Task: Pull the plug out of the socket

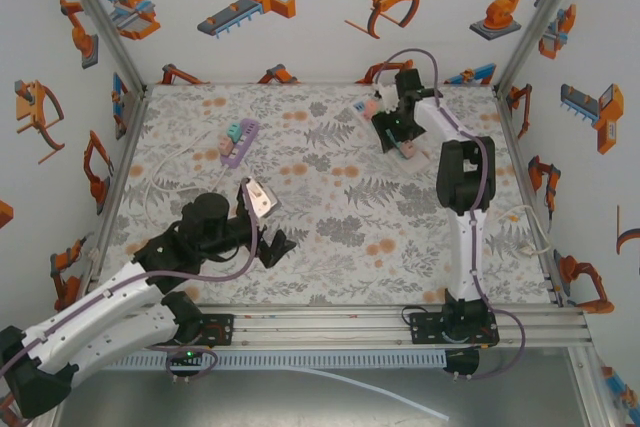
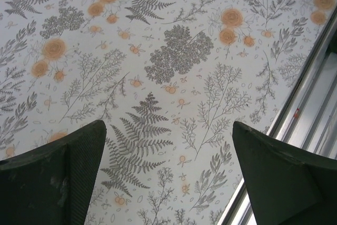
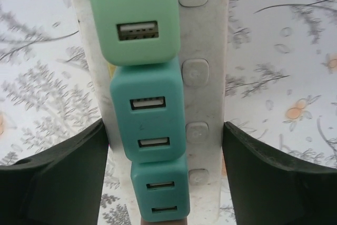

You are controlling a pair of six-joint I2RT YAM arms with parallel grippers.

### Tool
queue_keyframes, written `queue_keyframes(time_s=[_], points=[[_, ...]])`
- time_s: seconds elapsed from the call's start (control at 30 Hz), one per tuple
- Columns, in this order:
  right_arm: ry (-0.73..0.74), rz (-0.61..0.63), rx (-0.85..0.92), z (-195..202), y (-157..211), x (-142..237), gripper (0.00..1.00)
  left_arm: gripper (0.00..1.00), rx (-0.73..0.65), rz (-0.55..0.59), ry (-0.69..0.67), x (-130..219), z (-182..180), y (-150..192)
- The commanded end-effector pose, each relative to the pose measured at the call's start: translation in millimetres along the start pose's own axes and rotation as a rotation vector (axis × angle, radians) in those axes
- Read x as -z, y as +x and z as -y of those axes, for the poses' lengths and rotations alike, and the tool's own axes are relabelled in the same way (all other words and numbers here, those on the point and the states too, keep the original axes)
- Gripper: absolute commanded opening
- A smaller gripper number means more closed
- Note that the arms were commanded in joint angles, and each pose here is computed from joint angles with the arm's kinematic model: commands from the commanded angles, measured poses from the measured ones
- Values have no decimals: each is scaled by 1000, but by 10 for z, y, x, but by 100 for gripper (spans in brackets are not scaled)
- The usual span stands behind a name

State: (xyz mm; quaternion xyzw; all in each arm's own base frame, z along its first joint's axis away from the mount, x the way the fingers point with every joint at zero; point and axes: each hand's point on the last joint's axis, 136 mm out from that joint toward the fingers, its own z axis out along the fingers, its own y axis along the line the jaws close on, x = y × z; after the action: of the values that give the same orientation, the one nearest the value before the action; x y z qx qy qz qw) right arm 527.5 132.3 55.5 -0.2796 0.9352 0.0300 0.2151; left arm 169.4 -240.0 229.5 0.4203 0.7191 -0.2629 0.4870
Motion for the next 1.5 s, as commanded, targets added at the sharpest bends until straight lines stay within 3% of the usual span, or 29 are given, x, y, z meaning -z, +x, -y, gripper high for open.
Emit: queue_keyframes(time_s=[0.0,0.27,0.47,0.83,1.07,1.2,1.3,1.47], points=[[-70,1,157,-482,72,181,63,97,-44,-43,9,110,36,100],[-169,131,427,-1273,317,563,60,97,-214,-70,148,324,294,250],[-280,277,607,-1833,539,811,57,97,-282,-62,141,394,291,284],[-359,296,890,-2748,1007,848,56,97,-292,-64,146,319,293,348],[-440,320,921,-3044,1139,901,57,97,-294,-64,153,302,302,344],[-477,329,871,-3110,1121,970,64,97,-291,-60,145,281,290,349],[-471,339,872,-3106,1105,988,77,97,-294,-58,147,261,291,345],[-461,316,863,-3081,1039,1054,81,97,-284,-70,128,235,251,342]])
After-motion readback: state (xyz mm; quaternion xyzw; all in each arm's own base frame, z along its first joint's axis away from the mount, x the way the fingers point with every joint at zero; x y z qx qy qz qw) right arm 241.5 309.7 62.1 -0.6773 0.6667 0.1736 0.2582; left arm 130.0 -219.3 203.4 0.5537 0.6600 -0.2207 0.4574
